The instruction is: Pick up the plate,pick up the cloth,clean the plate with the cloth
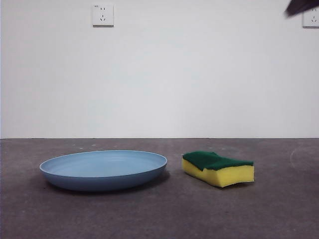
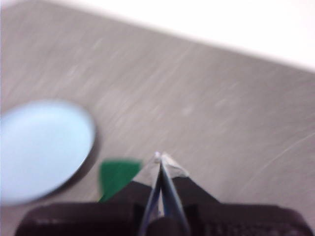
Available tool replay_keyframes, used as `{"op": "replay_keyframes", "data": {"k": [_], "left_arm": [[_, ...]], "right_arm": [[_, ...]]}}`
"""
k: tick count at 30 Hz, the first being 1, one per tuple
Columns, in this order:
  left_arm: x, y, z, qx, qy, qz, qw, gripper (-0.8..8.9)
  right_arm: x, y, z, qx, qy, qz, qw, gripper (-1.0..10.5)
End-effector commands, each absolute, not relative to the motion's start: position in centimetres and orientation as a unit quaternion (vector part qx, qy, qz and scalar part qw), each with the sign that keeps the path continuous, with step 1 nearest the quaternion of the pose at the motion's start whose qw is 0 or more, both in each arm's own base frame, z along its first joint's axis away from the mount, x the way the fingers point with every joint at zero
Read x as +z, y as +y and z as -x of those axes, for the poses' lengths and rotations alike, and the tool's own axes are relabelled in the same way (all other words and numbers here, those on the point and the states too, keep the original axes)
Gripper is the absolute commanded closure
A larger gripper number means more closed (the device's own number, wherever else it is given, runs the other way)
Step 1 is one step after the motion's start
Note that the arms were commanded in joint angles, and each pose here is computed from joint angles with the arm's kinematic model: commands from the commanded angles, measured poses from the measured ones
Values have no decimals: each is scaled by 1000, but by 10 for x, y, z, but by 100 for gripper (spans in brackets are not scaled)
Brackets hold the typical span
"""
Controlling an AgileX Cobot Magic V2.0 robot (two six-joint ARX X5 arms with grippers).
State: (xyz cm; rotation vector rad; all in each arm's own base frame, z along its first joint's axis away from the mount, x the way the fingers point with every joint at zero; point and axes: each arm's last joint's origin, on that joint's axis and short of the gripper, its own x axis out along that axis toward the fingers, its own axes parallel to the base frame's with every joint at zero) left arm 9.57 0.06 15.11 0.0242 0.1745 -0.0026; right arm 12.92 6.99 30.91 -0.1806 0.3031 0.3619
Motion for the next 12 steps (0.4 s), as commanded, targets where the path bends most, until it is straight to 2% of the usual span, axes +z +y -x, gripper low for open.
{"op": "replay_keyframes", "data": {"k": [1,9,12], "left_arm": [[147,1,-96,2,91,-9,996,817],[147,1,-96,3,91,-9,996,817],[147,1,-96,3,91,-9,996,817]], "right_arm": [[312,51,-124,163,121,76,976,946],[305,11,-98,37,13,60,997,946],[292,6,-91,14,-5,59,998,946]]}}
